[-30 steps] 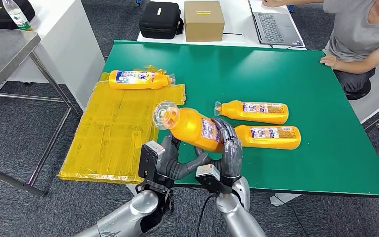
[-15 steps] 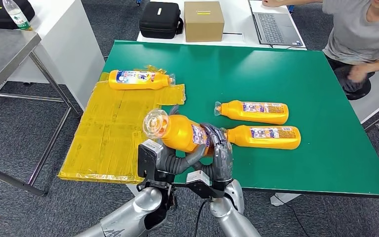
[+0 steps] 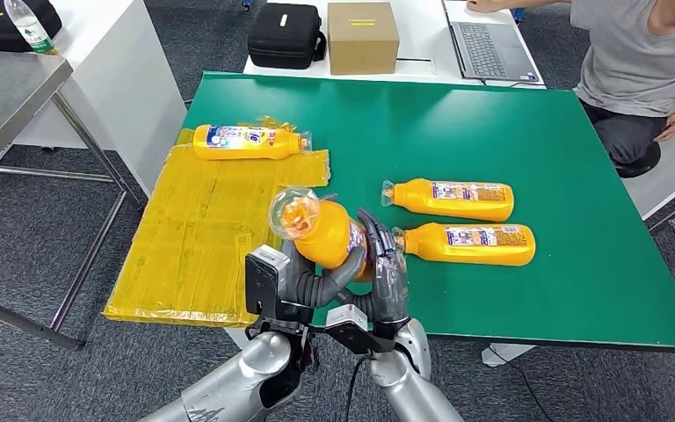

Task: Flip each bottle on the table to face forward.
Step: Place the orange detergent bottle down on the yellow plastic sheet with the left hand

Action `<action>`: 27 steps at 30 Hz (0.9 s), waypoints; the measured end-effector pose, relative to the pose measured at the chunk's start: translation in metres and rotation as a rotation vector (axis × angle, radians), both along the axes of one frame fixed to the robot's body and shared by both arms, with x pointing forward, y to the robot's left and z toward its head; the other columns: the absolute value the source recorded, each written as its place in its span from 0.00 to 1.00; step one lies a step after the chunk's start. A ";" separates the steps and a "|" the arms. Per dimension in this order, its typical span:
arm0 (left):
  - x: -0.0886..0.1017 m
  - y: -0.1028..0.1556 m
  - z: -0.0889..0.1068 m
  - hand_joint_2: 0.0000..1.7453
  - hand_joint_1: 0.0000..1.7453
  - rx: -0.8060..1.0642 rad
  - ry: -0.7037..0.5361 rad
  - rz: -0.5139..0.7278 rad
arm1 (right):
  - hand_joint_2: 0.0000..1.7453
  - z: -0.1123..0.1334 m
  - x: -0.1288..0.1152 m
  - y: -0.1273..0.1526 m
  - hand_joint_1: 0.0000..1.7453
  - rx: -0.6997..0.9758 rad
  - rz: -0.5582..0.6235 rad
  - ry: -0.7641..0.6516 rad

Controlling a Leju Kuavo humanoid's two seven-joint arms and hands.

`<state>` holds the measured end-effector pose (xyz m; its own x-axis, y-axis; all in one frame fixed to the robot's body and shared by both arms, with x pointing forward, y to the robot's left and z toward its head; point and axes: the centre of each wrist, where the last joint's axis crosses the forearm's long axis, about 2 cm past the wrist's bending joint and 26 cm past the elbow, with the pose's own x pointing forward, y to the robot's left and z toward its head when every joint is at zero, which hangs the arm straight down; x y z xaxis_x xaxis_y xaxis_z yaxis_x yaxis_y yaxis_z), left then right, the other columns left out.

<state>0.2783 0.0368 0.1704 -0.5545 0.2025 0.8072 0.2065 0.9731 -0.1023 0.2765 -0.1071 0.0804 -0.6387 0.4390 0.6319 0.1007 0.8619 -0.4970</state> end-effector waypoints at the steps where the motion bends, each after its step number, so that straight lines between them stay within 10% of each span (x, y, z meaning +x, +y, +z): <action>1: 0.000 0.000 0.000 1.00 1.00 -0.001 -0.001 0.000 | 1.00 0.000 0.000 0.001 0.03 0.000 0.003 0.001; 27: 0.019 0.022 -0.010 1.00 1.00 0.206 -0.186 0.118 | 1.00 -0.008 0.001 0.017 0.00 0.164 0.028 0.164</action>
<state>0.2976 0.0586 0.1602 -0.7064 -0.0297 0.7072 0.0875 0.9878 0.1288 0.2773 -0.0899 0.0729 -0.5321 0.3052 0.7897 0.0049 0.9338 -0.3576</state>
